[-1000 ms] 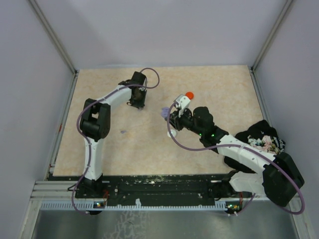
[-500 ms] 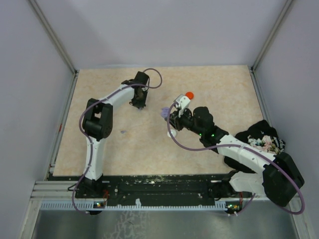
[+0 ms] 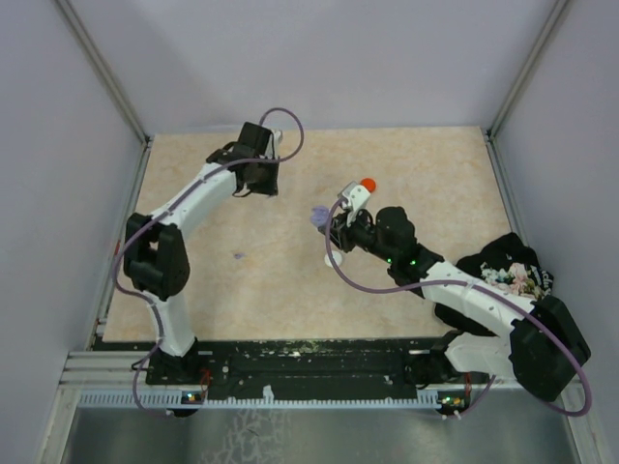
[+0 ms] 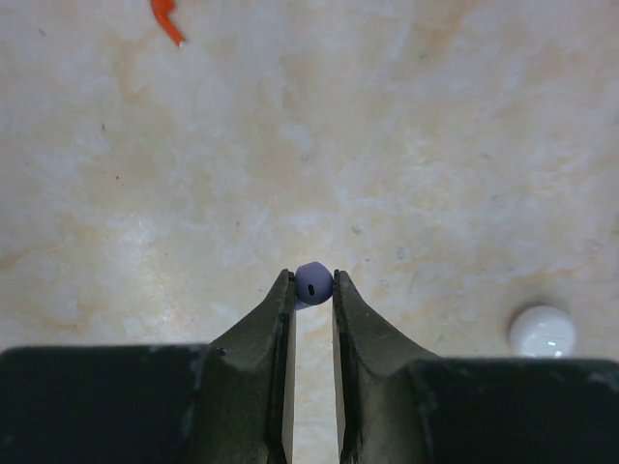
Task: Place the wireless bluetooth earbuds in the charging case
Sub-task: Pick up the earbud from the center of the board, then place the earbud in the charging case.
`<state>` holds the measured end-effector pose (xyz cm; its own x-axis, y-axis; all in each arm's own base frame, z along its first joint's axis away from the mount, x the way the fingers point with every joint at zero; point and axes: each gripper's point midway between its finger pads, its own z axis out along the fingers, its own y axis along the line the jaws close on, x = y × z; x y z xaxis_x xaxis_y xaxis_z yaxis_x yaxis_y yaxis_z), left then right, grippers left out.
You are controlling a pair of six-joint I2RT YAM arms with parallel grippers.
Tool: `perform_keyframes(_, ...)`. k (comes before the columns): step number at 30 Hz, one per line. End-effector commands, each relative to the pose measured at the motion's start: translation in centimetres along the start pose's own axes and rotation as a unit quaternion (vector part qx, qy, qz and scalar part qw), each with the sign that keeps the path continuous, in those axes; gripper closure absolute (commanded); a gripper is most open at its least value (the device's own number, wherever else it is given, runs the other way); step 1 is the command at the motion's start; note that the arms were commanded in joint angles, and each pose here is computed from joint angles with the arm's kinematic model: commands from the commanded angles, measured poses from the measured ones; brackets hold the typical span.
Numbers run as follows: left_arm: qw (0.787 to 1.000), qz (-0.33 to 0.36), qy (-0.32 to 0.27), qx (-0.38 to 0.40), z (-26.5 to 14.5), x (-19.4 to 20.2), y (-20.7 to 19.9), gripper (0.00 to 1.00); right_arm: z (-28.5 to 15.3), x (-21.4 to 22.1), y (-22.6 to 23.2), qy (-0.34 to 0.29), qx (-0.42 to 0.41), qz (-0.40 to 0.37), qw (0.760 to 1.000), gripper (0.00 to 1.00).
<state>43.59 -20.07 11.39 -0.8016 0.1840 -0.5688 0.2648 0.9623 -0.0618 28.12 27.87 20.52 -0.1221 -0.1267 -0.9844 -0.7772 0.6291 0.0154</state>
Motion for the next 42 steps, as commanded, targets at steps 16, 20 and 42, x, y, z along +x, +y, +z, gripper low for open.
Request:
perform_keyframes(16, 0.933, -0.037, -0.243, 0.262, -21.4, -6.5, -7.8, 0.83, 0.5, -10.5, 1.2, -0.187, -0.034, -0.022, 0.982, 1.00)
perform_keyframes(20, 0.914, -0.049, -0.251, 0.313, -24.1, -6.2, -9.2, 0.83, 0.7, -11.3, 1.1, -0.205, -0.029, -0.019, 0.978, 1.00)
perform_keyframes(42, 0.827, -0.103, -0.254, 0.491, -30.5, -3.4, -13.0, 0.84, 1.4, -14.4, 3.1, -0.283, -0.053, -0.042, 0.957, 1.00)
